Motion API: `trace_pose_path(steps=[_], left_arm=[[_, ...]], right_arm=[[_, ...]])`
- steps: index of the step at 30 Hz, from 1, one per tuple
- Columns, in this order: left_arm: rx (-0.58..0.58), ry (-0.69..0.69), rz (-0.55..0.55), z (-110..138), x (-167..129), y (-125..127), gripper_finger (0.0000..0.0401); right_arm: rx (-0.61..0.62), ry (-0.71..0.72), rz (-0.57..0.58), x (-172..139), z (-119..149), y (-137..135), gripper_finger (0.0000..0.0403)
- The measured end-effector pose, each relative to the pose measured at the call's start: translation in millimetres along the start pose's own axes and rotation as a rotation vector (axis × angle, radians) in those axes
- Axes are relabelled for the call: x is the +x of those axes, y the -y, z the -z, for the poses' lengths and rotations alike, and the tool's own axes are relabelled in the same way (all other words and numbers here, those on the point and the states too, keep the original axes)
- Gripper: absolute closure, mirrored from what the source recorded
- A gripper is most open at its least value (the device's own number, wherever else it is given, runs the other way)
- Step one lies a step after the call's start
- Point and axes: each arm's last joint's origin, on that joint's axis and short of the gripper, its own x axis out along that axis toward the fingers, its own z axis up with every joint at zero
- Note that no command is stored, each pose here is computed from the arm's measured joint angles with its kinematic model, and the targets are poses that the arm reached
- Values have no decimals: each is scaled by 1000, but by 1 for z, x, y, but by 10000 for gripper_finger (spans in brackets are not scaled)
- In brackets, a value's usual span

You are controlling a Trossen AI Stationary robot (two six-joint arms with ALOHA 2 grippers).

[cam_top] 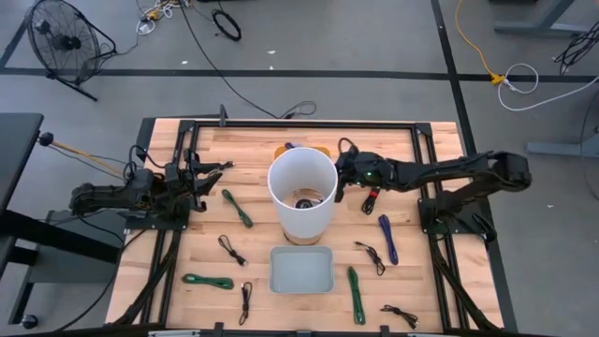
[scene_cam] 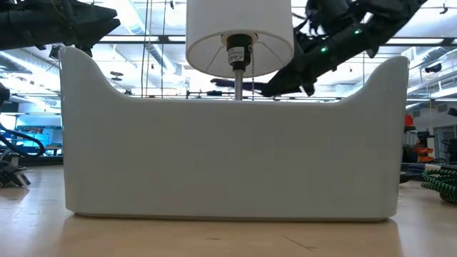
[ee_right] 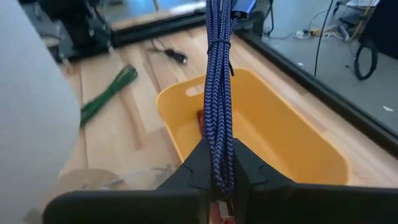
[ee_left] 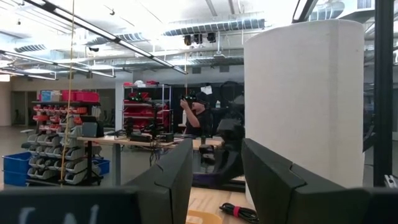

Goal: Pick & Place USB Port
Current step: Put the purple charger cable into the yellow bin

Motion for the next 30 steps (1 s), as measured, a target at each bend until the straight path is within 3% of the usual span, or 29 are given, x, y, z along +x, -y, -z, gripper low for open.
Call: trace_pose_path(steps=[9,30], left_arm=[[2,-5,0,1,0,0,257],[2,-5,1,1,0,0,257]], right_arm=[[-79,-110,48,33,1,3,381],[-80,-115,81,36,1,11,368]])
